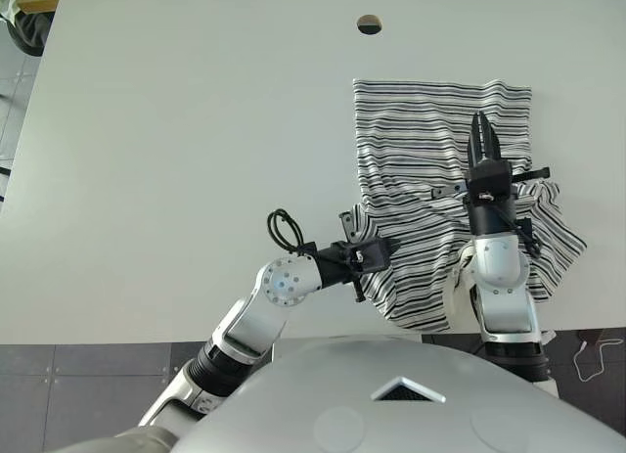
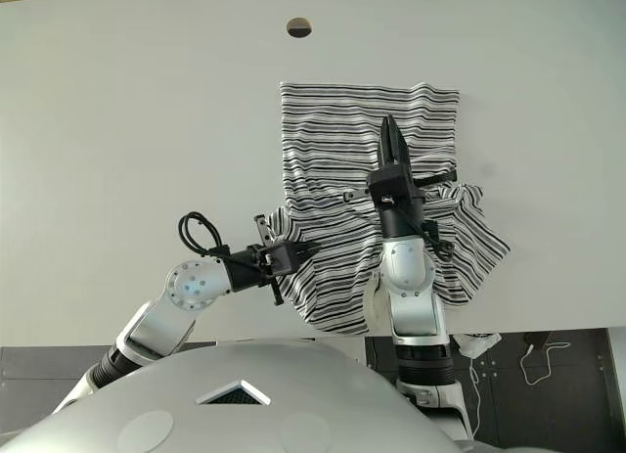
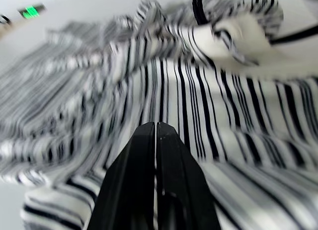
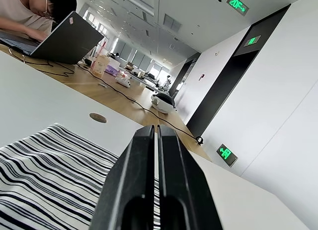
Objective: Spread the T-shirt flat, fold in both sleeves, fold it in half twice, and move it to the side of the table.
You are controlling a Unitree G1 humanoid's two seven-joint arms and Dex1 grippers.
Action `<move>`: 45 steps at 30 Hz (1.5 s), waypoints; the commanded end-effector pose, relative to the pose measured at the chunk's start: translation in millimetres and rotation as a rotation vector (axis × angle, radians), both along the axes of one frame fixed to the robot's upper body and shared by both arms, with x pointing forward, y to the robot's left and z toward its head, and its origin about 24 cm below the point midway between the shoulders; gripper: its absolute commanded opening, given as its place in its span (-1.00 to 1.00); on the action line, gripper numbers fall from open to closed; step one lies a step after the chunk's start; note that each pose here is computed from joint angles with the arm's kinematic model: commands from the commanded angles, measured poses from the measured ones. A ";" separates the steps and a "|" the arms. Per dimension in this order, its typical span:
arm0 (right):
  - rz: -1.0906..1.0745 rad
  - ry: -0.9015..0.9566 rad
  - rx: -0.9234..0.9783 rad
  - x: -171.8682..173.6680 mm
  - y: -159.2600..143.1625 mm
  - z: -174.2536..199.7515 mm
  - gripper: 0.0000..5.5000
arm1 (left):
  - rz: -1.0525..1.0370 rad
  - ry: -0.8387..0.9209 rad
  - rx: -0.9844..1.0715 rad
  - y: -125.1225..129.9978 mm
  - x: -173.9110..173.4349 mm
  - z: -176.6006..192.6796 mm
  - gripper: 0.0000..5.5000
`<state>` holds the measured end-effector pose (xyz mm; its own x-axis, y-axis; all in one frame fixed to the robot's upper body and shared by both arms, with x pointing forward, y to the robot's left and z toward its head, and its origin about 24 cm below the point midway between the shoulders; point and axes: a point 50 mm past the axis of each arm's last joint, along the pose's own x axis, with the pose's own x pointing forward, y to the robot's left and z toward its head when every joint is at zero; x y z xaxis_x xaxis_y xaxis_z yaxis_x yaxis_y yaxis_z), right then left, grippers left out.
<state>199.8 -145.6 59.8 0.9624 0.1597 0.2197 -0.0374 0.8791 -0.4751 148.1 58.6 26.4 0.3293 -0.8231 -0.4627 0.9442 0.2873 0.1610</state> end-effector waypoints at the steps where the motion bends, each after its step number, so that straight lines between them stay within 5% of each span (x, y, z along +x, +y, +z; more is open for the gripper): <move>1: -0.006 -0.025 0.024 -1.0 9.4 6.8 -0.95 | 0.106 0.145 0.190 49.0 11.9 -3.6 -0.96; 8: 0.262 -0.168 0.697 -32.0 13.6 63.6 -0.95 | 0.194 0.356 0.278 123.4 1.4 7.4 -0.96; 12: 0.307 -0.163 0.824 -33.7 3.8 67.8 -0.95 | 0.217 0.337 0.131 113.6 12.2 20.0 -0.96; 14: 0.307 -0.160 0.891 -30.5 -5.0 67.1 -0.95 | 0.287 0.249 -0.099 97.5 46.7 48.5 -0.96; 18: 0.349 -0.122 0.876 -24.1 -2.3 61.4 -0.95 | 0.380 0.158 -0.280 67.9 107.7 77.1 -0.96; 28: 0.409 -0.107 0.854 -21.2 3.1 57.4 -0.95 | 0.476 0.083 0.026 12.4 202.8 27.1 -0.96; 36: 0.382 -0.098 0.849 -18.3 2.6 55.3 -0.95 | 0.580 0.164 0.224 45.7 208.1 -13.4 -0.96; 45: 0.363 -0.093 0.823 -17.2 1.3 52.5 -0.95 | 0.708 0.103 0.277 97.5 215.9 -7.7 -0.96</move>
<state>181.3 -144.7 114.4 0.8505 0.2011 0.4860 -0.3743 0.8805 0.2908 368.6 141.2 26.2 0.6907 -0.3238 -0.6466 0.5888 0.7710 0.2428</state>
